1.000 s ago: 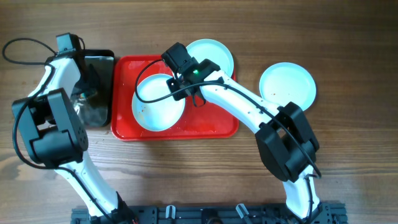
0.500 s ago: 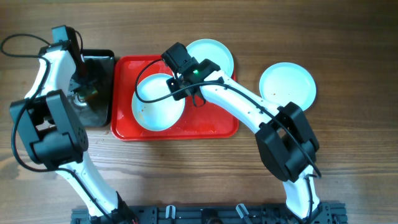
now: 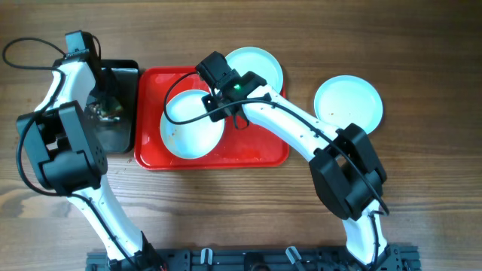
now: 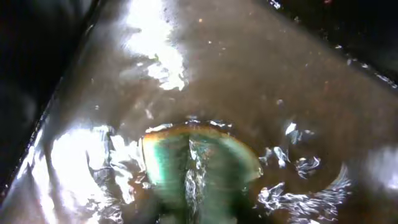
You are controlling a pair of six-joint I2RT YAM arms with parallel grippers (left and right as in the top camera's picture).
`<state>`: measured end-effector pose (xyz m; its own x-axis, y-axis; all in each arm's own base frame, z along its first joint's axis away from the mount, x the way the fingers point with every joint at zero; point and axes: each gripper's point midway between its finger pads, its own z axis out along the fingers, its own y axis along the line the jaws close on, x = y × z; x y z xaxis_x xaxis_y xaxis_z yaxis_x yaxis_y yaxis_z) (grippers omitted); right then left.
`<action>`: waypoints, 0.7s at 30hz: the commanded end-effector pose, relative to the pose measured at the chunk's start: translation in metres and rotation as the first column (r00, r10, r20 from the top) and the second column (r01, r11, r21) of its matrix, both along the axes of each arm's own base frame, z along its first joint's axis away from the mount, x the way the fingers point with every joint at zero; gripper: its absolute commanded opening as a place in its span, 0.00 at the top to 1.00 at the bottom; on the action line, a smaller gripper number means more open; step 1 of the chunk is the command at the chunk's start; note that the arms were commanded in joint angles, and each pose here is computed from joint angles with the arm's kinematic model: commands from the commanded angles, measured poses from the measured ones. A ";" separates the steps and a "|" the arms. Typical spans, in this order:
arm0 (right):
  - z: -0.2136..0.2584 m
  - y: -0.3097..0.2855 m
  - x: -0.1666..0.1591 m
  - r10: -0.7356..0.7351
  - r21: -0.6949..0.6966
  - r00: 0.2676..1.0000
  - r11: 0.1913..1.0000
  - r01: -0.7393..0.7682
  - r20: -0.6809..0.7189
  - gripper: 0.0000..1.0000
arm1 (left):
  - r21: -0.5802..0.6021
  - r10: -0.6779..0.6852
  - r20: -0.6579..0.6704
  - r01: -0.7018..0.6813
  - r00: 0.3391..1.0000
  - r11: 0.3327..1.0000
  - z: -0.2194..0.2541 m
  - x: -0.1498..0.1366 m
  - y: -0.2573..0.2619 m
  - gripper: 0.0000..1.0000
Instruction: Clean dirty plates on tray and stack at the side
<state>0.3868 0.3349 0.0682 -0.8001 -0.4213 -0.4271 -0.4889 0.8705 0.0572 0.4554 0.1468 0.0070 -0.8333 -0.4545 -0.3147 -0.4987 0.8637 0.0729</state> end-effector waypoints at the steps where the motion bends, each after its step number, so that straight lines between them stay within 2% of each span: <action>1: -0.008 -0.002 0.000 -0.013 0.002 1.000 1.000 0.013 -0.024 0.96 | 0.003 0.005 -0.004 -0.005 1.000 1.000 -0.006 0.002 0.003 0.96; 6: -0.007 -0.002 0.000 -0.012 0.003 1.000 1.000 0.012 -0.021 0.96 | 0.003 0.005 -0.003 -0.005 1.000 1.000 -0.005 0.002 0.003 0.96; 7: -0.008 -0.002 0.000 -0.012 0.003 1.000 1.000 0.012 -0.021 0.96 | 0.001 0.005 -0.013 -0.005 1.000 1.000 -0.003 0.000 0.002 0.76; 8: -0.008 -0.002 0.000 -0.012 0.003 1.000 1.000 0.012 -0.022 0.96 | -0.001 0.005 -0.019 -0.005 1.000 1.000 0.000 -0.002 0.002 0.37; 9: -0.008 -0.002 0.000 -0.006 0.001 1.000 1.000 0.006 -0.020 0.96 | -0.001 0.005 -0.022 -0.005 1.000 1.000 0.005 -0.002 0.002 0.17; 10: -0.007 -0.001 0.000 -0.002 0.000 1.000 1.000 0.002 -0.018 0.95 | -0.002 0.005 -0.025 -0.005 1.000 1.000 0.012 -0.004 0.001 0.11; 12: -0.007 -0.001 0.000 -0.001 0.000 1.000 1.000 0.001 -0.018 0.95 | -0.004 0.005 -0.028 -0.005 1.000 1.000 0.025 -0.009 0.000 0.12; 13: -0.007 -0.001 0.000 -0.001 0.000 1.000 1.000 0.001 -0.018 0.95 | -0.011 0.004 -0.052 -0.004 0.999 1.000 0.027 -0.016 -0.003 0.16; 18: -0.008 -0.002 0.000 0.001 -0.002 1.000 1.000 -0.001 -0.019 0.95 | -0.138 -0.026 -0.136 0.007 0.990 0.990 0.002 -0.041 -0.028 0.51; 20: -0.008 -0.002 0.000 0.002 -0.003 1.000 1.000 -0.002 -0.020 0.95 | -0.150 0.001 -0.163 -0.025 0.987 0.988 -0.012 -0.053 -0.031 0.74; 21: -0.008 -0.002 0.000 0.002 -0.002 1.000 1.000 -0.002 -0.019 0.96 | -0.151 0.001 -0.167 -0.026 0.986 0.988 -0.014 -0.055 -0.031 0.81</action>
